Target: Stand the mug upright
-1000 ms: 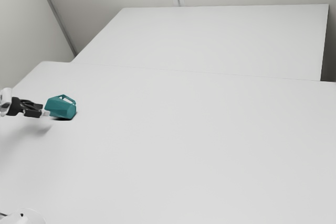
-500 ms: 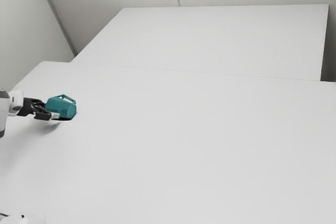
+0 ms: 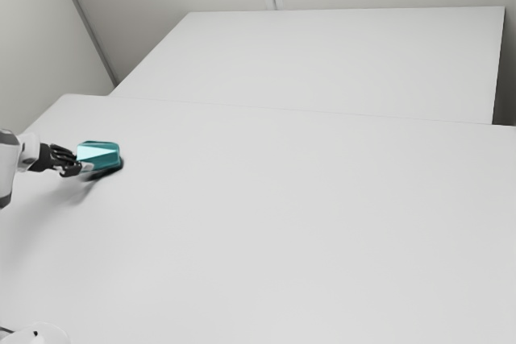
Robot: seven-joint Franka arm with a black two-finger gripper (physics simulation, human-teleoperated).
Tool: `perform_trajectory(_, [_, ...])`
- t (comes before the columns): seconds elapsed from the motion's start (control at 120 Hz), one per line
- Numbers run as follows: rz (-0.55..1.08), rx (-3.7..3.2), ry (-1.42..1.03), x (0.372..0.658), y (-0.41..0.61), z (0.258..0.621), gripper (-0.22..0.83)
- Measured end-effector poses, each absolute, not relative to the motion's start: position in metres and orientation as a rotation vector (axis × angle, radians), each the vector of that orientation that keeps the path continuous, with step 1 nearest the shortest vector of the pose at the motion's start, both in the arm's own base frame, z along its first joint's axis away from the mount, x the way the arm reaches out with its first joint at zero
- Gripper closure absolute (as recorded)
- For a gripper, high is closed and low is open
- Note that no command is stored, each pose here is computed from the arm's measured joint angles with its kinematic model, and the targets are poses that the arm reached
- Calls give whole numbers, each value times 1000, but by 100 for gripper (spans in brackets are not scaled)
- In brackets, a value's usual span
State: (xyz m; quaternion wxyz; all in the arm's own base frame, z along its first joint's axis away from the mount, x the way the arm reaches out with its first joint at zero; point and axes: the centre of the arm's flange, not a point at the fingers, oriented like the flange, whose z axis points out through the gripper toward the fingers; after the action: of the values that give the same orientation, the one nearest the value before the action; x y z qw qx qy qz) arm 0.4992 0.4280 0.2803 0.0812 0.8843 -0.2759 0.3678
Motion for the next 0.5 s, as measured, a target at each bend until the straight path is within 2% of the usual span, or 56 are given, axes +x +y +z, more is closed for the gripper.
perform_trajectory(0.2, [1122,2656,-912,516,413,309,74])
perform_trajectory(0.392, [1126,2669,-999,535,384,342,76])
perform_trajectory(0.5, [1081,2698,-1054,531,351,374,78])
